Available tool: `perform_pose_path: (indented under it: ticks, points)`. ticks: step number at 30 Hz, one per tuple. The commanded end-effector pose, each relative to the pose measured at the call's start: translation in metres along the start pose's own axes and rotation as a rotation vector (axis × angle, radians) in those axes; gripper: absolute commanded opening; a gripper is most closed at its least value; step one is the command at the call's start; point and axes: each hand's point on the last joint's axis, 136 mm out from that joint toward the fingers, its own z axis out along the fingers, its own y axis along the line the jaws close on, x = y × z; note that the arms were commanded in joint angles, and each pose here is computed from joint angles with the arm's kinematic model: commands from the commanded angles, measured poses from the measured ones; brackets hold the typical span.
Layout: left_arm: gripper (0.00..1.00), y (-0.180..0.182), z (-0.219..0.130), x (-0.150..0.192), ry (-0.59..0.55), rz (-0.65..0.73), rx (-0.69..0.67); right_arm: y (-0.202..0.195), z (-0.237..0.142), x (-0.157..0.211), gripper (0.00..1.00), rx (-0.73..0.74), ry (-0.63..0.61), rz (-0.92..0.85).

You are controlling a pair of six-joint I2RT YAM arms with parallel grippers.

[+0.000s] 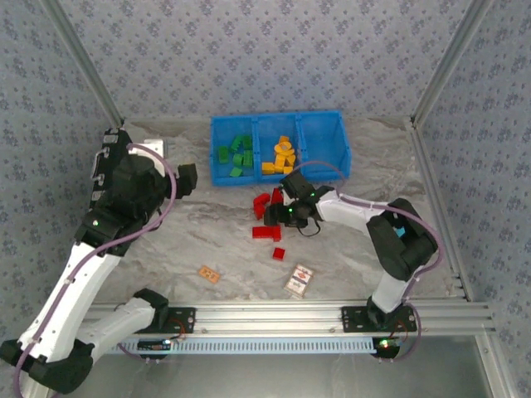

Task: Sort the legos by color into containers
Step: Pick up the lego from the center of the table.

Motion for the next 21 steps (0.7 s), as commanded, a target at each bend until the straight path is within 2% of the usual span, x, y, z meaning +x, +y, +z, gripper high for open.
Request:
perform_pose_path:
  ticks: [1,4,10,14,21]
  points:
    - [0.89,0.005,0.006,0.019,0.069,0.045,-0.021,-0.001,0.005,0.001,0.66,0.029,0.027,0.008]
    - [0.89,0.004,0.008,0.022,0.074,0.060,-0.014,-0.005,0.008,-0.001,0.62,0.050,0.030,0.006]
    - [0.90,0.006,0.007,0.022,0.084,0.093,-0.009,-0.014,0.014,-0.005,0.46,0.089,0.037,0.011]
    - [0.90,0.010,0.008,0.027,0.103,0.093,-0.012,-0.018,0.014,-0.004,0.39,0.113,0.050,0.003]
    - [0.91,0.008,0.011,0.053,0.167,0.119,0.031,-0.027,-0.013,-0.016,0.33,0.125,0.028,-0.015]
